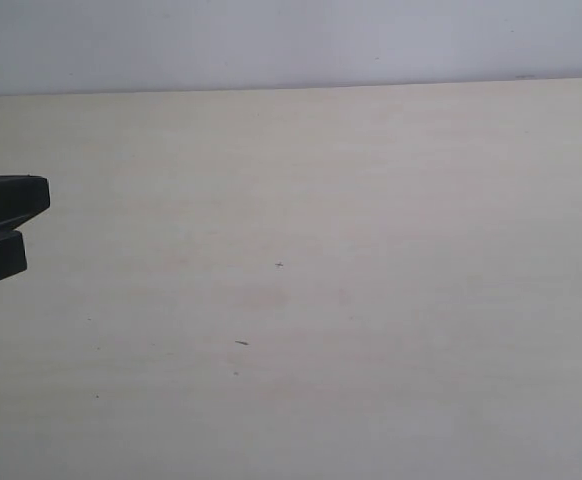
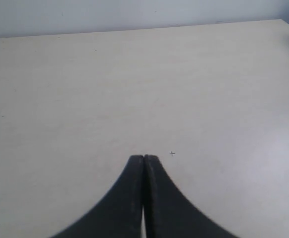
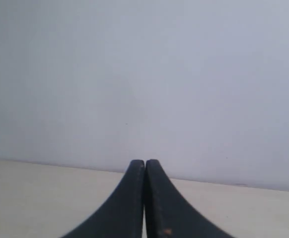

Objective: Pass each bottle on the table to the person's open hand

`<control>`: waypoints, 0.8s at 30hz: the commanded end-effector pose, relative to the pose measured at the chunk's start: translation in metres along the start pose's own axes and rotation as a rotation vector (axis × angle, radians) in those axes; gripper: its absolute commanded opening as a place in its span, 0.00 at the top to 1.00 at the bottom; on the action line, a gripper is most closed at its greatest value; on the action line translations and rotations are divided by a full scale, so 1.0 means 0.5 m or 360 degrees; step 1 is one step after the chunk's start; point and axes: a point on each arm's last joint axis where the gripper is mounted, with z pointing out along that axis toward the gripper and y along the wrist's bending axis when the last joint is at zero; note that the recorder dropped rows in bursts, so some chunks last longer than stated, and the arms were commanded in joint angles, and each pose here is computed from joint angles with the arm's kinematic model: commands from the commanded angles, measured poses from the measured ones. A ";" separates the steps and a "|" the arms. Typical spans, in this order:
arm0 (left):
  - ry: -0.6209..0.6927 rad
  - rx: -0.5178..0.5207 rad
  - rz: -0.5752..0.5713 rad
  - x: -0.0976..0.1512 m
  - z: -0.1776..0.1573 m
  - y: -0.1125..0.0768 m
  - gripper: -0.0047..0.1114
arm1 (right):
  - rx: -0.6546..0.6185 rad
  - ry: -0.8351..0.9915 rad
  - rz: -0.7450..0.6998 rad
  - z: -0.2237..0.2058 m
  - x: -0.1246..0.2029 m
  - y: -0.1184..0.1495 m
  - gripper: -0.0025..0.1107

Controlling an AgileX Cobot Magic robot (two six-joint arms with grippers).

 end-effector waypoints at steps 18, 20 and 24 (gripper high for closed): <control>-0.0030 -0.0003 0.0002 -0.001 -0.002 0.001 0.96 | 0.0116 0.0120 -0.0016 0.019 0.125 -0.015 0.98; -0.0030 -0.0003 0.0002 -0.001 -0.002 0.001 0.96 | 0.0117 0.0175 -0.0006 0.022 0.148 -0.016 0.98; -0.0030 -0.0003 0.0002 -0.001 -0.002 0.001 0.96 | 0.0125 0.0321 0.0100 0.028 0.209 -0.018 0.98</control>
